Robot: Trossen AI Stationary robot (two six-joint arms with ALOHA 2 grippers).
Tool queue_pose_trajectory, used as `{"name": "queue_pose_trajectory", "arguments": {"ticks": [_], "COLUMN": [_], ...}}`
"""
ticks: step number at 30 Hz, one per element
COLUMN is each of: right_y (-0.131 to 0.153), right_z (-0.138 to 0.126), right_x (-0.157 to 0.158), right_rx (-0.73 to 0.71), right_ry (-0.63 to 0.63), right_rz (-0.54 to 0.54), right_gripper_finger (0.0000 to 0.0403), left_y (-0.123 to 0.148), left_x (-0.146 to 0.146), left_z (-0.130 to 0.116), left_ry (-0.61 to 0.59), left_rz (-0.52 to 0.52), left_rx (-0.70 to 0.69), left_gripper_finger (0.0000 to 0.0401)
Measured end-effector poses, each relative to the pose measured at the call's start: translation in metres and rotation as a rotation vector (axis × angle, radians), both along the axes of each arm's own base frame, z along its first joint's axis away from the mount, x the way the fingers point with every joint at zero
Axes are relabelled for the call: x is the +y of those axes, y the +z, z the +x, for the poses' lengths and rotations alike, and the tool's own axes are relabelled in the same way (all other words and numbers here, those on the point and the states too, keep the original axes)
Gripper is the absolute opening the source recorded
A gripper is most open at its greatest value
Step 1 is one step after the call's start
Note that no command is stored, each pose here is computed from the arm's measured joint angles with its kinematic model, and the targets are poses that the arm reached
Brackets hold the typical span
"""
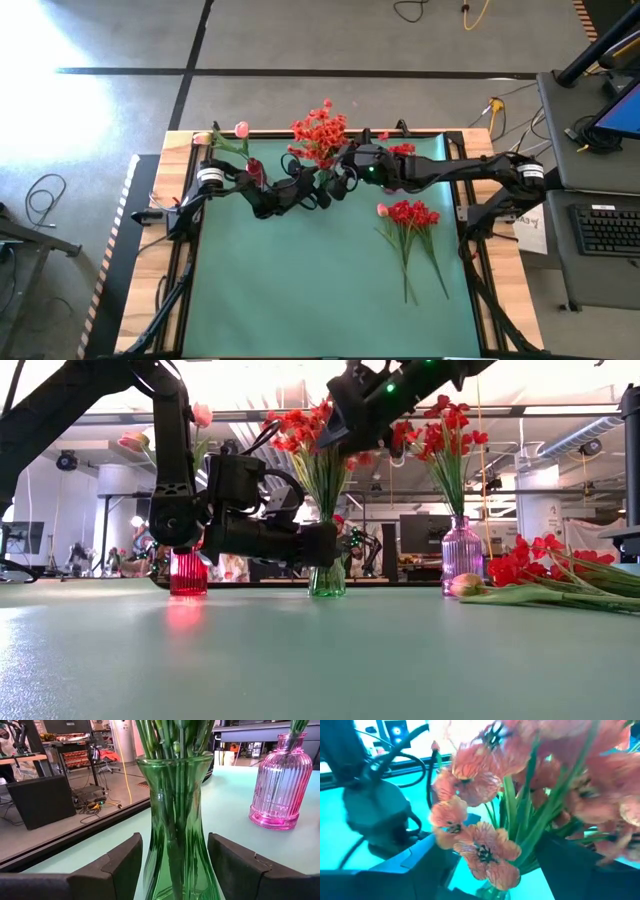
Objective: Sort flowers into vase by color
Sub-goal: Put the orange flower in the green flower vase
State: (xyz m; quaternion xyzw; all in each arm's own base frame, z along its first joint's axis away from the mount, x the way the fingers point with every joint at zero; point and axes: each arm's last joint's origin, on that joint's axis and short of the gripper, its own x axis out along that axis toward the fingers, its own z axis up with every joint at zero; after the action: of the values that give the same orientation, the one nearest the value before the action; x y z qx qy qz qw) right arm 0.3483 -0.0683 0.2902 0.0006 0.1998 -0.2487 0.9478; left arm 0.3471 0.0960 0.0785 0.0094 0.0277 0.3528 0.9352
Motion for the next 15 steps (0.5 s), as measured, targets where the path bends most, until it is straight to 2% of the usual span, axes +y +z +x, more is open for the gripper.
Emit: {"name": "queue_pose_trajectory", "arguments": {"ticks": [15], "right_y": [0.039], "right_z": [-0.030], "right_x": [0.019], "right_rx": [-0.084], "right_ry": [0.025], "right_rz": [0.036], "right_gripper_finger": [0.0306], "left_y": [0.000], "left_x": [0.000], "left_z": [0.000], "left_ry": [0.000], "left_rz": [0.000], "left_rx": [-0.001], "left_gripper_finger": [0.0210]}}
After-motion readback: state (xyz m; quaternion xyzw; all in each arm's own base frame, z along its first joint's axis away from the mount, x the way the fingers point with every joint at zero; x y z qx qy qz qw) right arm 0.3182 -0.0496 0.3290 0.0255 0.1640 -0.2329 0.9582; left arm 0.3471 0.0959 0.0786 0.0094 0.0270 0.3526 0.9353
